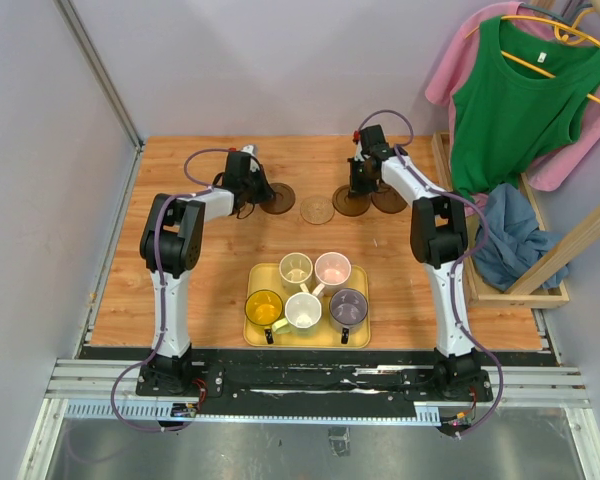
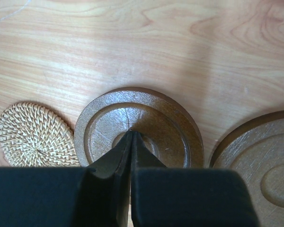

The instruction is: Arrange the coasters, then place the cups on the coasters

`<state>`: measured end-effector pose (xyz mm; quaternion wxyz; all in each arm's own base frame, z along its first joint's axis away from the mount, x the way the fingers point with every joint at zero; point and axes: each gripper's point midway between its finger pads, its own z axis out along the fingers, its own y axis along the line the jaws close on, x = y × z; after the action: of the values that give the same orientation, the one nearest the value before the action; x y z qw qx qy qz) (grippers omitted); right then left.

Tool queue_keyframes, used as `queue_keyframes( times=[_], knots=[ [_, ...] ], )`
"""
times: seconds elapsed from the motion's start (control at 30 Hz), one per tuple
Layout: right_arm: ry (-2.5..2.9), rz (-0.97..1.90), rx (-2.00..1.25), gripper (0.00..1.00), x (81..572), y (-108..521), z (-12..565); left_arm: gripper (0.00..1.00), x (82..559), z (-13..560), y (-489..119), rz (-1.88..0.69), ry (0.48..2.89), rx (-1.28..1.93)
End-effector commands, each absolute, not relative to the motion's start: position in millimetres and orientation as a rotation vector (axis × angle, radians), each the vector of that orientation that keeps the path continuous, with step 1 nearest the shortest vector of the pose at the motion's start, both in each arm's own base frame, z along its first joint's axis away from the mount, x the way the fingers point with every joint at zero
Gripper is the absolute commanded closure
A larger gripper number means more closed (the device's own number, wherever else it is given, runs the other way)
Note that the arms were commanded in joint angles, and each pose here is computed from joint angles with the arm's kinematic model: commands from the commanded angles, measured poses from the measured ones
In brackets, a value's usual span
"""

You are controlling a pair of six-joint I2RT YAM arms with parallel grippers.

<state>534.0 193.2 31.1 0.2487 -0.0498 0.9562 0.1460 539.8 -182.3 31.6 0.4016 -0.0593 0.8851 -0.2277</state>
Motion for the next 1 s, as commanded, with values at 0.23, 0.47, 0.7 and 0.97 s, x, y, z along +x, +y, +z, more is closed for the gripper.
queue_keyframes(
  times=[0.23, 0.47, 0.7, 0.97],
  knots=[
    [2.513, 0.395, -0.193, 0.99, 547.7, 198.1, 53.1, 1.0, 532.5, 10.7, -152.8, -0.43, 2.302, -0.204],
    [2.401, 0.466, -0.237, 0.97, 549.3, 209.0, 101.1, 0.99, 534.0, 23.8, -157.2, -0.477, 2.28, -0.193],
    [2.339, 0.571, -0.31, 0.95, 533.0, 228.4, 137.6, 1.0, 530.9, 59.2, -169.1, -0.573, 2.211, -0.141],
    [2.397, 0.608, -0.473, 0.96, 485.5, 272.4, 112.9, 0.99, 514.4, 70.8, -168.1, -0.592, 2.197, -0.127]
  ],
)
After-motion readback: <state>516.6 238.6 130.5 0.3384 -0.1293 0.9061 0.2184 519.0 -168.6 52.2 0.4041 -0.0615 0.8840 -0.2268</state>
